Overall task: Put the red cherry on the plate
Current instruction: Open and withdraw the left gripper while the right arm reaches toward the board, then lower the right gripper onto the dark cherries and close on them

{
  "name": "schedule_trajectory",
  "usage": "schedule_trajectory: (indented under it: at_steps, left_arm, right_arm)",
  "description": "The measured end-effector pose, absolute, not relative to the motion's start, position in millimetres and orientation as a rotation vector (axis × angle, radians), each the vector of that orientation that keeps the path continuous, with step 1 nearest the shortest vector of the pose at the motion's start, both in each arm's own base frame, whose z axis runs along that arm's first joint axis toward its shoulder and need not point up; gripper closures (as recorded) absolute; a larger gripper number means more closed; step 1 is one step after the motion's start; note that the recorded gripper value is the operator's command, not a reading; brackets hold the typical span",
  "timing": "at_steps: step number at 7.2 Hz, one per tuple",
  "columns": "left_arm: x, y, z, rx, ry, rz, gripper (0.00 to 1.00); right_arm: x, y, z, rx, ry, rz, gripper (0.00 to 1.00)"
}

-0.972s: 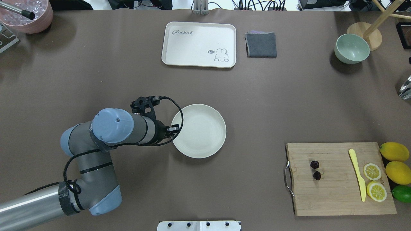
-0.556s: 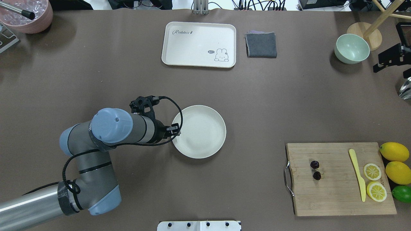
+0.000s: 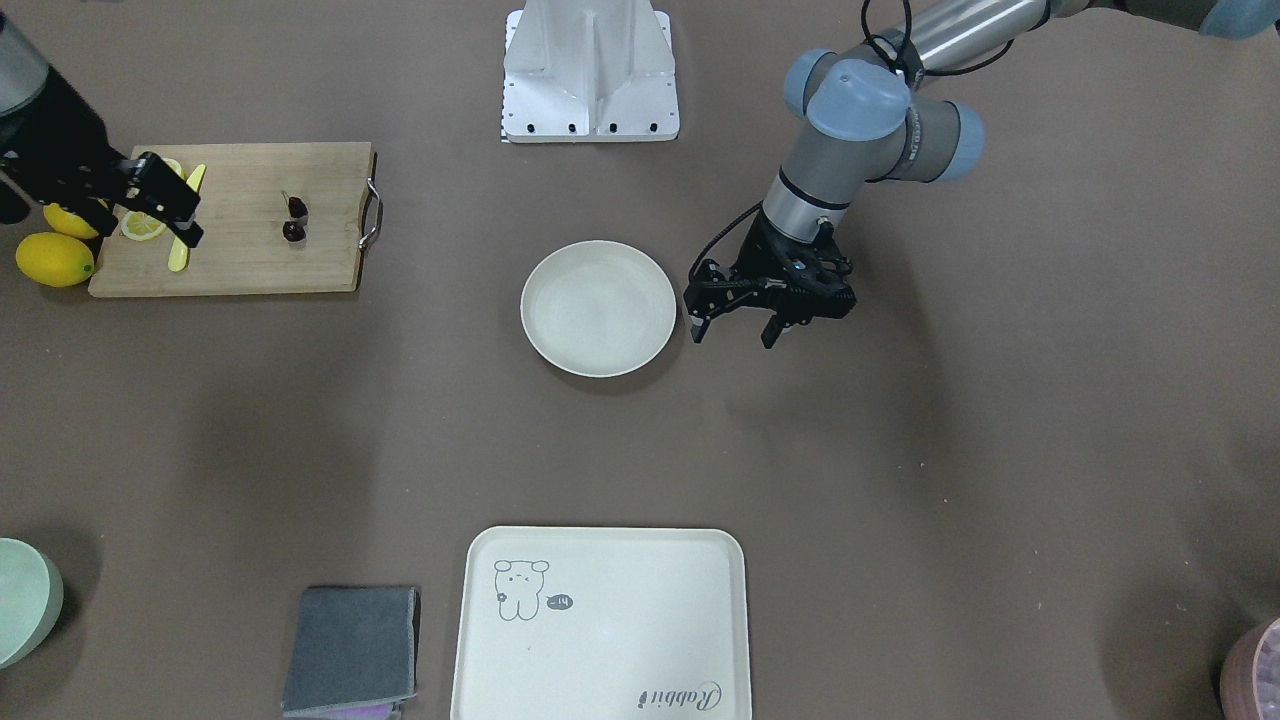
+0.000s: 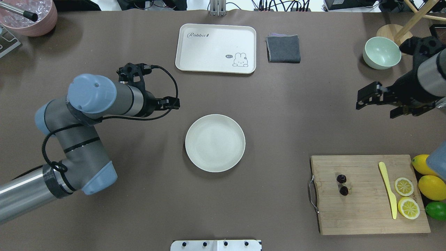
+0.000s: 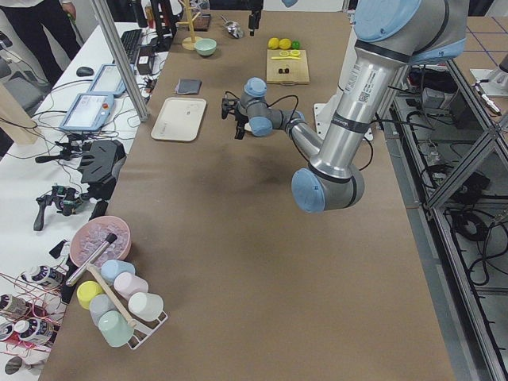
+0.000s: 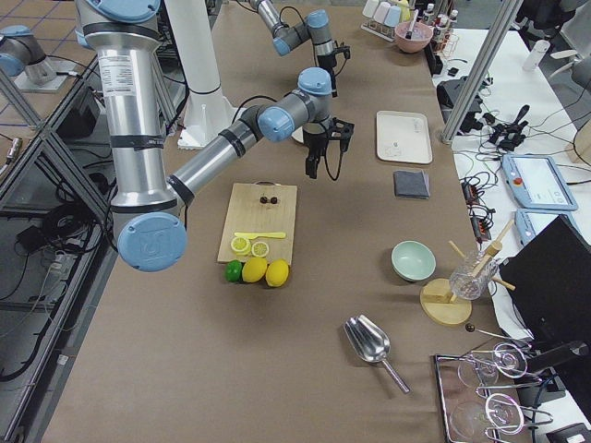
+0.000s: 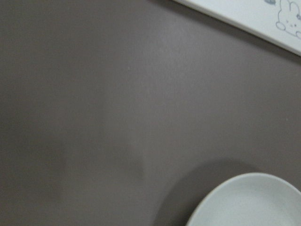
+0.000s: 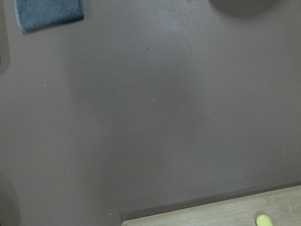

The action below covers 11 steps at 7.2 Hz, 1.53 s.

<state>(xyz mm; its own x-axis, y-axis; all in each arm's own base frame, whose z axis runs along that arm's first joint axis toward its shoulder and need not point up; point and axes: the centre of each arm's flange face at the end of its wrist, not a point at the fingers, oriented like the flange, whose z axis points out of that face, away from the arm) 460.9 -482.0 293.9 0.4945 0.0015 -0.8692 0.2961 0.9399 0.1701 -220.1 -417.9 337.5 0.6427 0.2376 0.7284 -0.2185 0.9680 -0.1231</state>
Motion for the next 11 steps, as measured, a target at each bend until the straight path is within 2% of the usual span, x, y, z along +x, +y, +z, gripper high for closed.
schedule_trajectory:
  at_steps: [2, 5, 8, 10, 11]
  left_arm:
    - [445, -510, 316, 0.371, 0.967, -0.131, 0.02]
    - [444, -516, 322, 0.397, 0.945, -0.102, 0.02]
    - [446, -515, 322, 0.401, 0.946, -0.098, 0.02]
    - [447, -514, 322, 0.401, 0.947, -0.096, 0.02]
    - [447, -514, 322, 0.401, 0.948, -0.095, 0.02]
  right_arm:
    - [-269, -378, 344, -0.026, -0.834, 0.256, 0.00]
    - [-305, -326, 385, -0.034, -0.838, 0.201, 0.00]
    - [-328, -300, 422, -0.064, -0.800, 0.130, 0.03]
    - [-342, -287, 439, -0.079, -0.773, 0.097, 0.21]
    - [-350, -282, 446, -0.072, -0.753, 0.085, 0.38]
